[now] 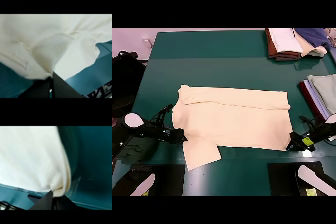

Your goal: Fold the shirts.

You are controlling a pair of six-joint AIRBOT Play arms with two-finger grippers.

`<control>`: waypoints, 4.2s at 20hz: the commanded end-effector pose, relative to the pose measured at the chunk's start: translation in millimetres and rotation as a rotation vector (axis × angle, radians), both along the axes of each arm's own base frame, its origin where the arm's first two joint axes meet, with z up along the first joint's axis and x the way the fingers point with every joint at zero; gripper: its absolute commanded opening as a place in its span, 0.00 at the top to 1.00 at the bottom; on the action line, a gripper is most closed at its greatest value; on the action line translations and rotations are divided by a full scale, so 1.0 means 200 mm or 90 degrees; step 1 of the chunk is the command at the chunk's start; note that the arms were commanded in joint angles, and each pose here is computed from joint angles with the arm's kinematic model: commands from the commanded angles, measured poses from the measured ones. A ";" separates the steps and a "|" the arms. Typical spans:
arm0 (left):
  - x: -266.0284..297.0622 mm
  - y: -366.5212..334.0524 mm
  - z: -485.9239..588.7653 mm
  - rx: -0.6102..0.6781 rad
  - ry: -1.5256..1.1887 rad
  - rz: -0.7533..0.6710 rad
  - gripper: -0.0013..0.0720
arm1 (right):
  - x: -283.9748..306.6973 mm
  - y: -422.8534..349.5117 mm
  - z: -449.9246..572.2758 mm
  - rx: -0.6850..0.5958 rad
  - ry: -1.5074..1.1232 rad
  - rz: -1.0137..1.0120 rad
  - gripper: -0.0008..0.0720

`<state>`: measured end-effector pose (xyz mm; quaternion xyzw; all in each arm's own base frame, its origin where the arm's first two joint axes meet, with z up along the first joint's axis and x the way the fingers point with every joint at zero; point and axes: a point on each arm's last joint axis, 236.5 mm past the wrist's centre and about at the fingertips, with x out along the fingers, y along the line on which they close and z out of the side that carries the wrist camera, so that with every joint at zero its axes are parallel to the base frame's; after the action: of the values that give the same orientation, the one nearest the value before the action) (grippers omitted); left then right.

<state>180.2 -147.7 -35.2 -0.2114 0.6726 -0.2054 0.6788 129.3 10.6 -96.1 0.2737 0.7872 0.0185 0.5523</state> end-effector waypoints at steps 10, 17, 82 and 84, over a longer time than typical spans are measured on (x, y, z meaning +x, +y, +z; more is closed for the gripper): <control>-0.28 0.10 0.33 0.046 -0.039 -0.036 0.95 | 0.11 -0.21 0.55 -0.226 -0.189 0.120 0.97; 0.37 0.11 0.38 0.073 -0.202 0.009 0.95 | 0.53 -0.22 0.61 -0.190 -0.264 0.094 0.97; 1.38 -0.58 0.49 -0.011 -0.280 -0.028 0.95 | 1.02 1.58 1.64 0.303 -0.728 0.354 0.96; 1.45 -0.29 0.77 0.026 -0.361 0.018 0.95 | 0.93 1.87 1.62 0.383 -0.717 0.355 0.96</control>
<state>454.3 -276.7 57.4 -0.1624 0.5096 -0.2739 0.7993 331.7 321.7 221.6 0.1171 0.4051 0.4743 0.7728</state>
